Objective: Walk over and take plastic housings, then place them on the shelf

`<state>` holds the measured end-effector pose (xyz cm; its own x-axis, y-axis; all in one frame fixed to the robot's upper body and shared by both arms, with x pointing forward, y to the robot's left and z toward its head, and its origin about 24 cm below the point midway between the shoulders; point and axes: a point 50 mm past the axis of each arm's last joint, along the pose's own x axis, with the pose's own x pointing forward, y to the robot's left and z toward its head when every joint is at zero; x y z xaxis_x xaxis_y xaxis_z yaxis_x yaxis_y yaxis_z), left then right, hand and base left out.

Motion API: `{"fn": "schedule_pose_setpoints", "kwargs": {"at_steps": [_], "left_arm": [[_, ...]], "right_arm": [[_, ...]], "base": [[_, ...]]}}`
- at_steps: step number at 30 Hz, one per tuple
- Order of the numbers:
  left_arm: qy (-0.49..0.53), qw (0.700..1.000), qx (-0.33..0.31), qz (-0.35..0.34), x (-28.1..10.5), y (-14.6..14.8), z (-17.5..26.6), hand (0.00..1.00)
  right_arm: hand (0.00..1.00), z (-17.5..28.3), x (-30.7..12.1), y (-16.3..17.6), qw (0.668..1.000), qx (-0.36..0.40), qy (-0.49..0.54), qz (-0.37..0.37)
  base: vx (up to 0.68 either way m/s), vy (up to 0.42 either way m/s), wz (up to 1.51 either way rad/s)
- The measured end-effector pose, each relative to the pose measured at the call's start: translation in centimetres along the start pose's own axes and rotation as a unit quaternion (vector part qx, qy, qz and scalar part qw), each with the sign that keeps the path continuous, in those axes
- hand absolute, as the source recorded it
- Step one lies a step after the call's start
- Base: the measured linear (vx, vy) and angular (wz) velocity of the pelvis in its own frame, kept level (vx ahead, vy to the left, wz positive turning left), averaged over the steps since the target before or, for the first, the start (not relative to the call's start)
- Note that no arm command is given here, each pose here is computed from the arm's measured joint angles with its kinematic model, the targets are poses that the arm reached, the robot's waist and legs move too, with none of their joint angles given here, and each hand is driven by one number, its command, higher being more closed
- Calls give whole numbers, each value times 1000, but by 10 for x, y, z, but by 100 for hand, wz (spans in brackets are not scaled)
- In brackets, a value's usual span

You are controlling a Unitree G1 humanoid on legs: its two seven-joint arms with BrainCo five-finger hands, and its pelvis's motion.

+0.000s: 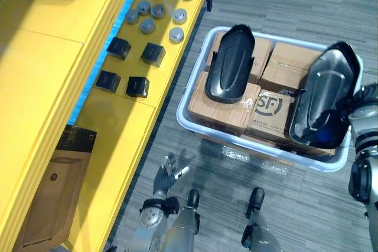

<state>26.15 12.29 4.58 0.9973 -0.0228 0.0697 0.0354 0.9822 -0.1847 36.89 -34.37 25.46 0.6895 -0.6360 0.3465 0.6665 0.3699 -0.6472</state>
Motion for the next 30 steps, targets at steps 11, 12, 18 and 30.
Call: {"fn": "schedule_pose_setpoints", "kwargs": {"at_steps": [11, 12, 18, 30], "left_arm": [[-83, 989, -64, -105, 26, -51, 50, 0], [-76, 987, -69, -121, 28, -60, 49, 0], [-10, 993, -74, -97, 41, -70, 22, 0], [25, 1000, -4, 15, 50, -62, 1, 0]], "right_arm": [[100, 41, -95, 76, 983, 6, -183, 31], [100, 48, -106, 81, 979, 10, -202, 37], [100, 80, -155, 92, 956, 75, -277, 58], [100, 126, -240, 114, 900, 189, -367, 141]], "base": [[43, -46, 7], [-5, -32, -2], [-29, -26, -11], [-3, -13, -12]]}}
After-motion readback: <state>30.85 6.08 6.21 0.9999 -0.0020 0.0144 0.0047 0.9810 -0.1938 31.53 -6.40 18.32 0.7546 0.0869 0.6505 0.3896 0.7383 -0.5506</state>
